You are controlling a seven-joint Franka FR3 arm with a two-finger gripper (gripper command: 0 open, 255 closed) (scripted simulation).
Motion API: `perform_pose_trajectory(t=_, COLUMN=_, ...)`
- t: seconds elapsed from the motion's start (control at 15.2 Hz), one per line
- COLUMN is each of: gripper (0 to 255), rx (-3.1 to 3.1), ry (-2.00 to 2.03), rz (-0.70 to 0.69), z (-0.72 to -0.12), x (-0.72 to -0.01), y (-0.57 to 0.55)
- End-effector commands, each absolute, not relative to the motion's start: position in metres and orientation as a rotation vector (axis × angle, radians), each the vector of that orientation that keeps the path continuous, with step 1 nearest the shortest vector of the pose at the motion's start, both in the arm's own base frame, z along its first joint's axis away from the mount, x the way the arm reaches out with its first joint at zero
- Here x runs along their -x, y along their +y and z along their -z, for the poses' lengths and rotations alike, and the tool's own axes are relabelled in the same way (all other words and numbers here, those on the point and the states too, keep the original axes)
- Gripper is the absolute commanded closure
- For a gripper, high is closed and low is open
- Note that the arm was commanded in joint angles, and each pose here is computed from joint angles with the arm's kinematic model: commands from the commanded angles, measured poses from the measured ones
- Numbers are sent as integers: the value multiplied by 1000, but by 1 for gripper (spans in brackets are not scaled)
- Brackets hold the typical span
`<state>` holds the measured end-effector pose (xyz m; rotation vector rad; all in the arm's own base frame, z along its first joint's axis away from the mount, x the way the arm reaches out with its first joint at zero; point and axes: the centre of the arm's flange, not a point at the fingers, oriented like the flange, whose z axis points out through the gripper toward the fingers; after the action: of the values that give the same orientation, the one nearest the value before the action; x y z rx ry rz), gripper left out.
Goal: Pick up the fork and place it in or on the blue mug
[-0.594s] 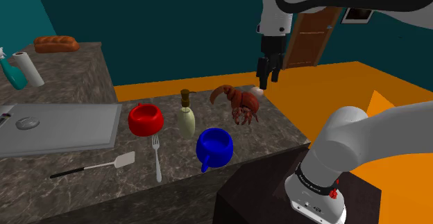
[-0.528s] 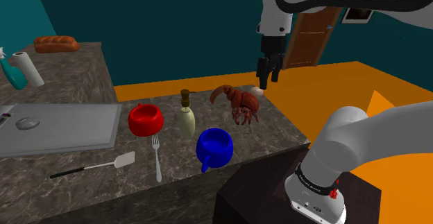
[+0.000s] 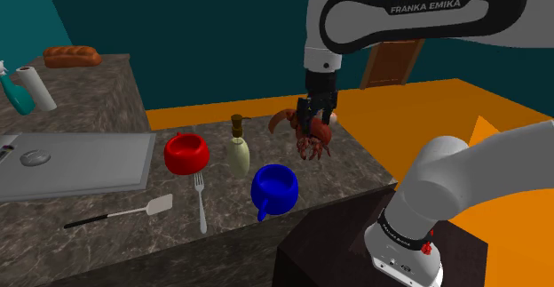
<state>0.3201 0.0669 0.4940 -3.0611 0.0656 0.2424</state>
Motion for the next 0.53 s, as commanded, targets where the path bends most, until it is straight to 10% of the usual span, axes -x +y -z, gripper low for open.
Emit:
perform_pose_trajectory(t=0.0, gripper=0, rx=3064, ry=110, rz=-219, z=-479, x=-328, y=85)
perform_pose_trajectory(t=0.46, gripper=0, rx=3074, ry=252, rz=-150, z=-425, x=-367, y=144)
